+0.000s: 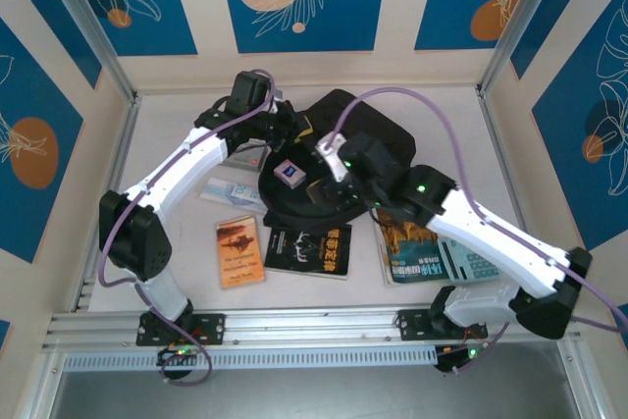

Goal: Pack the student bag
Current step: Place the personal item in the student bag.

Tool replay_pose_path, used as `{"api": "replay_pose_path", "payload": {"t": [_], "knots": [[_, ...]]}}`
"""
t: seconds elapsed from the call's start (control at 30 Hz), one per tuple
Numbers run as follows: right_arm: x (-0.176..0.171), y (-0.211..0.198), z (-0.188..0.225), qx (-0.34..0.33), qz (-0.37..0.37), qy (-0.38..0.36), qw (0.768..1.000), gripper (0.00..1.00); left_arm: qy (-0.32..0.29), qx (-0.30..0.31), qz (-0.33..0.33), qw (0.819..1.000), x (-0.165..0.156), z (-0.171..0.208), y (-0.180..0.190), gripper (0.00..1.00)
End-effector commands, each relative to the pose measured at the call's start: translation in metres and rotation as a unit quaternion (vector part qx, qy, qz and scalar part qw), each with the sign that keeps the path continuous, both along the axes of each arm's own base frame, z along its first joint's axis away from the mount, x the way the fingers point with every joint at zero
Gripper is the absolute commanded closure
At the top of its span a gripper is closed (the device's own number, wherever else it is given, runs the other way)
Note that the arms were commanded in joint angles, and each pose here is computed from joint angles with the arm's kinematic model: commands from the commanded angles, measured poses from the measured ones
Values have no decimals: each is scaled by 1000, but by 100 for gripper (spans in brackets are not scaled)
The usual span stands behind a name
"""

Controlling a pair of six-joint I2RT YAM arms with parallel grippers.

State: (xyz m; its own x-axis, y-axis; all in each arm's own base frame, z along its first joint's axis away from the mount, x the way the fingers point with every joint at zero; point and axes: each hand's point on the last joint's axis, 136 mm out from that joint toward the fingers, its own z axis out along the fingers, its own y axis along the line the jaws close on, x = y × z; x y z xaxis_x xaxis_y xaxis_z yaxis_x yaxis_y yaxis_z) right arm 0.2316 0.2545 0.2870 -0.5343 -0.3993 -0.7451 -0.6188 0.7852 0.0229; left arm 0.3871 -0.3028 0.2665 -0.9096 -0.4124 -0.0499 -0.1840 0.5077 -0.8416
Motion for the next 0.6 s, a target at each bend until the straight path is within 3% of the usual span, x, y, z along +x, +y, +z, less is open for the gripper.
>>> {"api": "replay_pose_path", "payload": {"t": [0.0,0.1,0.23,0.37,0.57], "knots": [[-24,-76,-41,-76,-173,121,975,40,-14,0,-4,1000,0,9,4,100],[-49,-127,-61,-138,-260,171,940,52,-11,1,-4,1000,1,6,3,100],[-70,-163,-84,-201,-304,198,910,50,-7,0,-6,1000,2,3,1,100],[-75,-188,-120,-214,-354,286,864,42,-3,-2,-4,1000,5,3,-1,100],[-63,-199,-164,-172,-397,383,816,40,4,-5,-2,1000,6,0,-2,100]]}}
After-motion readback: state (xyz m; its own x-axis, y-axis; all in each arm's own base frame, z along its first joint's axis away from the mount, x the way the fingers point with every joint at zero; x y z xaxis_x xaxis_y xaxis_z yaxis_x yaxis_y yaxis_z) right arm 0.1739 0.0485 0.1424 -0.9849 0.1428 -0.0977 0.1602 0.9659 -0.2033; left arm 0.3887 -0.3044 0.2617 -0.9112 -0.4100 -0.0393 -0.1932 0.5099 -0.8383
